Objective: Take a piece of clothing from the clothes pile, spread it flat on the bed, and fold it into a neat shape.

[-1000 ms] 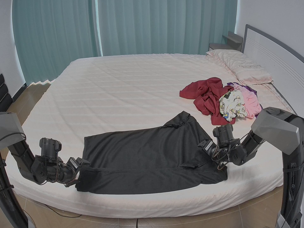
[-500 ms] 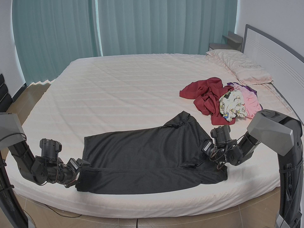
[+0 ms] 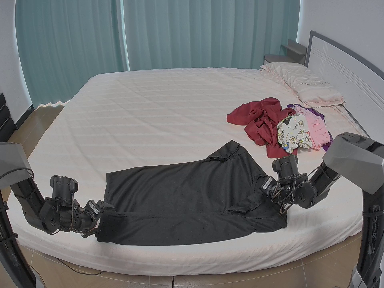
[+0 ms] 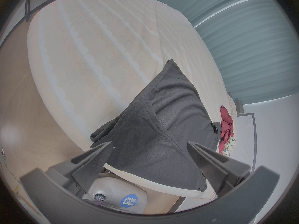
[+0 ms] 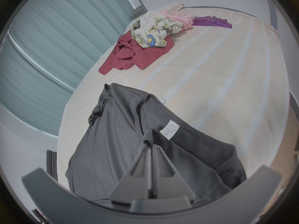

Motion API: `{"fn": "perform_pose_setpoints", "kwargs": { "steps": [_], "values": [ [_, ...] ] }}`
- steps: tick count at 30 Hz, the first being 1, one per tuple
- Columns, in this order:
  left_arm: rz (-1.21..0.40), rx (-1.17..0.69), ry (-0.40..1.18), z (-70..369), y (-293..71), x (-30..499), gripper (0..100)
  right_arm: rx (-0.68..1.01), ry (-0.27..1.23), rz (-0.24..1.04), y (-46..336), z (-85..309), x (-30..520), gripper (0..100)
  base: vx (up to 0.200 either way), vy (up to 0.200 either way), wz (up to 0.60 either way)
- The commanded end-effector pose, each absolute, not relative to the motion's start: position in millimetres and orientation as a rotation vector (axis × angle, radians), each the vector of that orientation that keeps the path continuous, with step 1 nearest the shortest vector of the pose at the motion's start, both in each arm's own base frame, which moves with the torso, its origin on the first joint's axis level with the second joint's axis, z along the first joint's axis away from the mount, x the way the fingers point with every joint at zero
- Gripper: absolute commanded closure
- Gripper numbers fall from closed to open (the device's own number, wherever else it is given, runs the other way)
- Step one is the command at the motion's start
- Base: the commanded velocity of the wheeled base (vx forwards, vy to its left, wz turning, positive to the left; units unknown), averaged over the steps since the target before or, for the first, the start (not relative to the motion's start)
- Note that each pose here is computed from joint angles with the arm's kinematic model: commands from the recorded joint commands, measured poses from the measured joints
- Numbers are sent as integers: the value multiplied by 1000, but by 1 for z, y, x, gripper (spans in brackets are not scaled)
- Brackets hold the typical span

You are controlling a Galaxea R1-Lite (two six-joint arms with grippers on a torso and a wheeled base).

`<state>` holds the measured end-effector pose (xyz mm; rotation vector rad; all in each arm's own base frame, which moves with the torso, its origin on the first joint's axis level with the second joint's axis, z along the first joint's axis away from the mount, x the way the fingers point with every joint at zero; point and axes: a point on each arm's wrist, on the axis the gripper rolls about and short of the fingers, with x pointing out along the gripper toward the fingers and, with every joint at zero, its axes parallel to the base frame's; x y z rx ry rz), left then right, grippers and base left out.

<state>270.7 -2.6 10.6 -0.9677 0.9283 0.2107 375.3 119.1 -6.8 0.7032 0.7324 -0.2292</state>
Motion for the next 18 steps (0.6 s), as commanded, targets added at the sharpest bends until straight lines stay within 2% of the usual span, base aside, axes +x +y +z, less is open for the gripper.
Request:
{"fn": "perform_pose_setpoints", "kwargs": {
  "steps": [1,18],
  "values": [
    [212,-968,929,10,-2,271,0,705,696,-200,117,24,366,100,0,0,0],
    [212,-967,930,10,-2,271,0,660,783,-196,119,70,335,100,0,0,0]
  ]
}}
